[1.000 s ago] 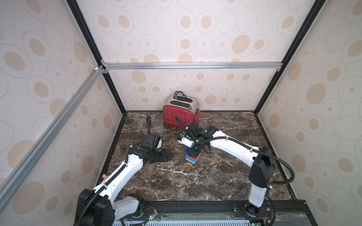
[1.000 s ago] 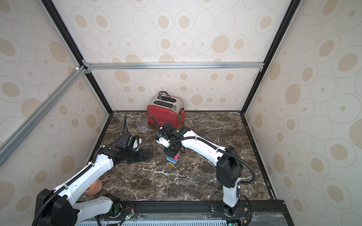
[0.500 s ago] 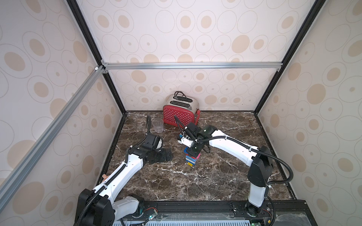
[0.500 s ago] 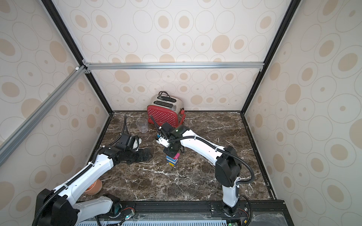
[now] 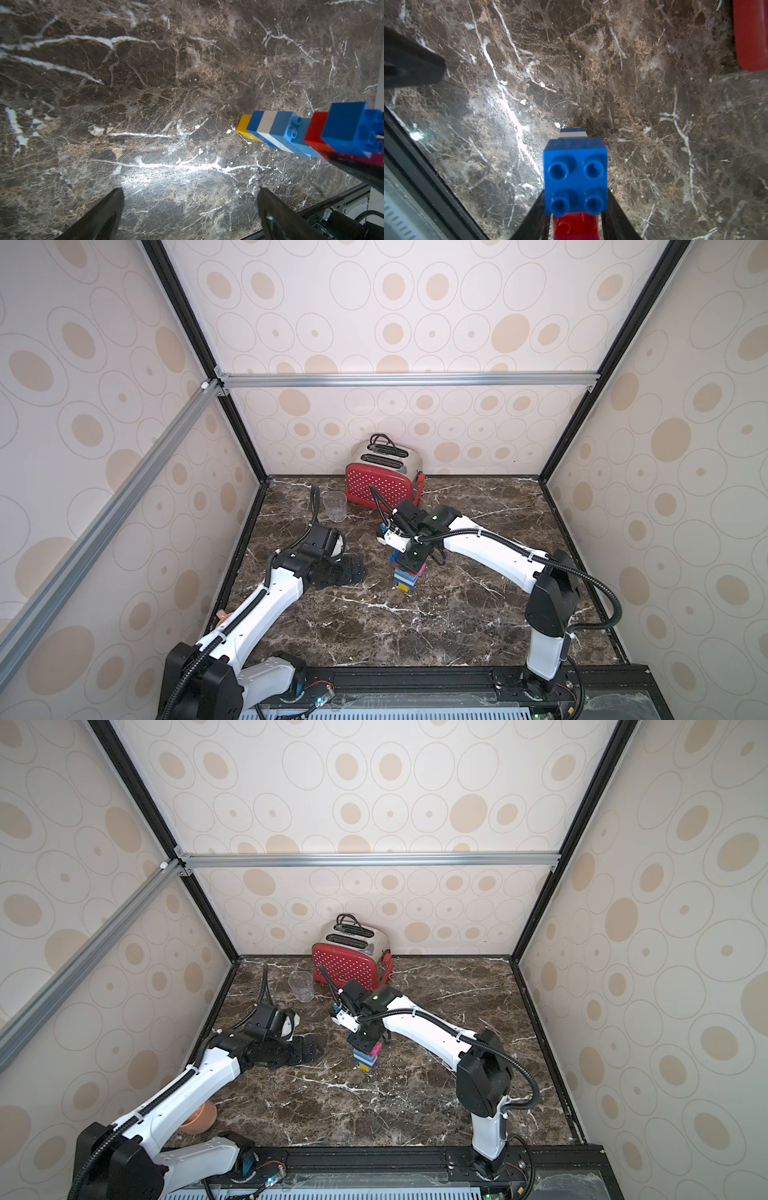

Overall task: Assemble a carrot with lego
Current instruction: Assemble the lego brick with the lego brick.

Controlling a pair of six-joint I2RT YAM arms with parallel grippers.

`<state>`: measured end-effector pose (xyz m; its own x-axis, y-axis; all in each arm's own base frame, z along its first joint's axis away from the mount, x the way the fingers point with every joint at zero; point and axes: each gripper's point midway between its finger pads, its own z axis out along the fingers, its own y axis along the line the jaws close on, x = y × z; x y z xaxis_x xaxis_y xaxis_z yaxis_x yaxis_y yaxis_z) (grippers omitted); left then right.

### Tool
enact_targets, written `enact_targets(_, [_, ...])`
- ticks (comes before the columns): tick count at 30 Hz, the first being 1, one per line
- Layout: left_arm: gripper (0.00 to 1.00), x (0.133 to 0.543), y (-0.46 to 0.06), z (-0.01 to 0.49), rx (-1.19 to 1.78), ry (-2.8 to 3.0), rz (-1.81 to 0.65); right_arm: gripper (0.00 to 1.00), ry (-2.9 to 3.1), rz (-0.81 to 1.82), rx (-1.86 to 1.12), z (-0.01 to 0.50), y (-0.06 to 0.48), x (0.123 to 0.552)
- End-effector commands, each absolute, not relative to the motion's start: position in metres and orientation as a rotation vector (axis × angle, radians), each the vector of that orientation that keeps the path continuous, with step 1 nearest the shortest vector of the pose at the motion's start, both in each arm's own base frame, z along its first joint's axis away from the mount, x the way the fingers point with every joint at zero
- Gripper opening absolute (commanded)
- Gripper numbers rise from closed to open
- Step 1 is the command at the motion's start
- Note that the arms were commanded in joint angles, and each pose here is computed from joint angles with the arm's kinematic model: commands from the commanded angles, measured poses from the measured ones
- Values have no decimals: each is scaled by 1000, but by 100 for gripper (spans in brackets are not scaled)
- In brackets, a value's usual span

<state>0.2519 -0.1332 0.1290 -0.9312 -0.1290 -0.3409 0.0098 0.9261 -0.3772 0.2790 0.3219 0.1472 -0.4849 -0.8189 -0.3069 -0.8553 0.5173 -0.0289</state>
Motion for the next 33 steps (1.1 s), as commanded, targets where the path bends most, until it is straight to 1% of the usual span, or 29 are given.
enact_targets(1, [99,256,-128,143,-75,2687,-512,44,2450,171,-1406,156,317,278])
enact_targets(4, [99,255,-127,144,-72,2686,-511,47,2446,180,-1404,158,317,277])
enact_targets(13, [99,254,-126,146,-76,2682,-509,49,2420,219,-1376,170,316,273])
enact_targets(17, [99,253,-126,147,-73,2681,-508,55,2390,242,-1347,178,315,271])
enact_targets(20, [99,254,-127,149,-69,2678,-509,64,2359,269,-1310,184,314,270])
enact_targets(21, [99,253,-126,149,-69,2678,-508,65,2352,275,-1295,185,312,269])
enact_targets(26, [99,253,-126,150,-66,2678,-508,77,2262,342,-1188,190,306,263])
enact_targets(33, [99,255,-128,147,-59,2682,-515,90,2129,432,-1027,177,283,246])
